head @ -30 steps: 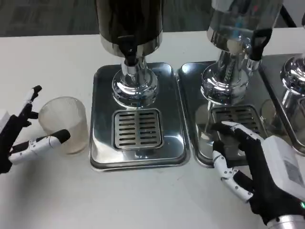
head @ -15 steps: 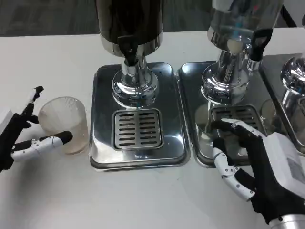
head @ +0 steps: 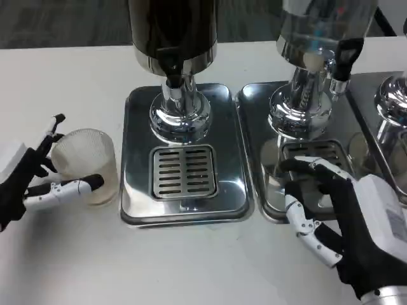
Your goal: Grasp the cup under the faucet to collect the drink, then remove the cup.
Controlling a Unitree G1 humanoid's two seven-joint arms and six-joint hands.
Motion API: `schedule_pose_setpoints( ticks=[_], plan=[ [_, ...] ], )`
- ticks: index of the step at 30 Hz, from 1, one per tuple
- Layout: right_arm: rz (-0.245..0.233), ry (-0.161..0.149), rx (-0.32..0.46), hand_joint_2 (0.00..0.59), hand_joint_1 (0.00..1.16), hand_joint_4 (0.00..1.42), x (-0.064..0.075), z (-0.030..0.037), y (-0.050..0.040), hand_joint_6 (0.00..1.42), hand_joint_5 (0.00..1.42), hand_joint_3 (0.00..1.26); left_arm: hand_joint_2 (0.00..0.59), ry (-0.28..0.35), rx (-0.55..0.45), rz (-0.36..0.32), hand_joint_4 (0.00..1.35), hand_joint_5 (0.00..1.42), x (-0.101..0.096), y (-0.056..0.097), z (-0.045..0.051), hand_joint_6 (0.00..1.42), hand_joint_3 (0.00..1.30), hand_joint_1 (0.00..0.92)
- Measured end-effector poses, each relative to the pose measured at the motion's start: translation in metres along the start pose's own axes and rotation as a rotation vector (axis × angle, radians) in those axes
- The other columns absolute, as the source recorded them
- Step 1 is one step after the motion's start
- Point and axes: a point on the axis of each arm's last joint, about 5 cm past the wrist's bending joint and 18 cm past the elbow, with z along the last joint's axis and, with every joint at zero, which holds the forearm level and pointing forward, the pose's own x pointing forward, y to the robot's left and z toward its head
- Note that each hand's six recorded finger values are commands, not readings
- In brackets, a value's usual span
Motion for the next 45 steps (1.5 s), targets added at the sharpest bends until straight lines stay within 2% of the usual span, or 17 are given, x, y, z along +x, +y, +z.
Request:
schedule_pose_setpoints(
  ticks=[9, 14, 16, 19, 21, 23, 26, 31, 34, 45],
  plan=[
    [0.003, 0.013, 0.001, 0.470, 0.40, 0.32, -0.002, -0.0010, 0.0001, 0.39, 0.28, 0.41, 0.024, -0.006, 0.005, -0.019, 0.12, 0.45, 0.008, -0.002, 0.0048, 0.52, 0.00, 0.200],
    [0.004, 0.015, 0.002, 0.465, 0.39, 0.32, -0.003, -0.0012, 0.0000, 0.39, 0.29, 0.41, 0.045, -0.007, 0.004, -0.026, 0.10, 0.47, 0.010, -0.003, 0.0061, 0.57, 0.00, 0.211],
    [0.004, 0.015, 0.003, 0.464, 0.39, 0.32, -0.003, -0.0012, 0.0000, 0.39, 0.29, 0.41, 0.061, -0.007, -0.002, -0.027, 0.12, 0.51, 0.011, -0.004, 0.0069, 0.64, 0.03, 0.221],
    [0.003, 0.016, 0.002, 0.463, 0.39, 0.32, -0.003, -0.0014, -0.0004, 0.39, 0.29, 0.42, 0.134, -0.013, -0.011, -0.025, 0.30, 0.72, 0.011, -0.006, 0.0075, 0.97, 0.23, 0.261],
    [0.003, 0.017, 0.003, 0.462, 0.39, 0.32, -0.003, -0.0015, -0.0006, 0.39, 0.29, 0.42, 0.162, -0.022, -0.015, -0.017, 0.41, 0.86, 0.011, -0.007, 0.0083, 1.15, 0.34, 0.276],
    [0.007, 0.017, 0.004, 0.462, 0.39, 0.32, -0.003, -0.0016, -0.0007, 0.39, 0.29, 0.42, 0.188, -0.028, -0.021, -0.005, 0.51, 0.97, 0.011, -0.008, 0.0094, 1.29, 0.44, 0.277],
    [0.010, 0.019, 0.008, 0.462, 0.39, 0.32, -0.002, -0.0018, -0.0010, 0.39, 0.29, 0.41, 0.214, -0.050, -0.042, 0.020, 0.64, 1.08, 0.013, -0.013, 0.0131, 1.41, 0.57, 0.271],
    [0.009, 0.021, 0.016, 0.461, 0.39, 0.32, -0.002, -0.0021, -0.0016, 0.39, 0.29, 0.41, 0.225, -0.056, -0.055, 0.045, 0.75, 1.16, 0.013, -0.016, 0.0145, 1.42, 0.66, 0.271],
    [0.008, 0.019, 0.019, 0.461, 0.39, 0.32, -0.001, -0.0019, -0.0018, 0.39, 0.29, 0.41, 0.233, -0.057, -0.063, 0.068, 0.77, 1.18, 0.013, -0.017, 0.0144, 1.42, 0.70, 0.281],
    [0.007, 0.018, 0.032, 0.467, 0.38, 0.32, 0.000, -0.0018, -0.0016, 0.39, 0.29, 0.40, 0.222, -0.075, -0.129, 0.163, 0.80, 1.18, 0.004, -0.014, 0.0095, 1.42, 0.71, 0.286]
  ],
)
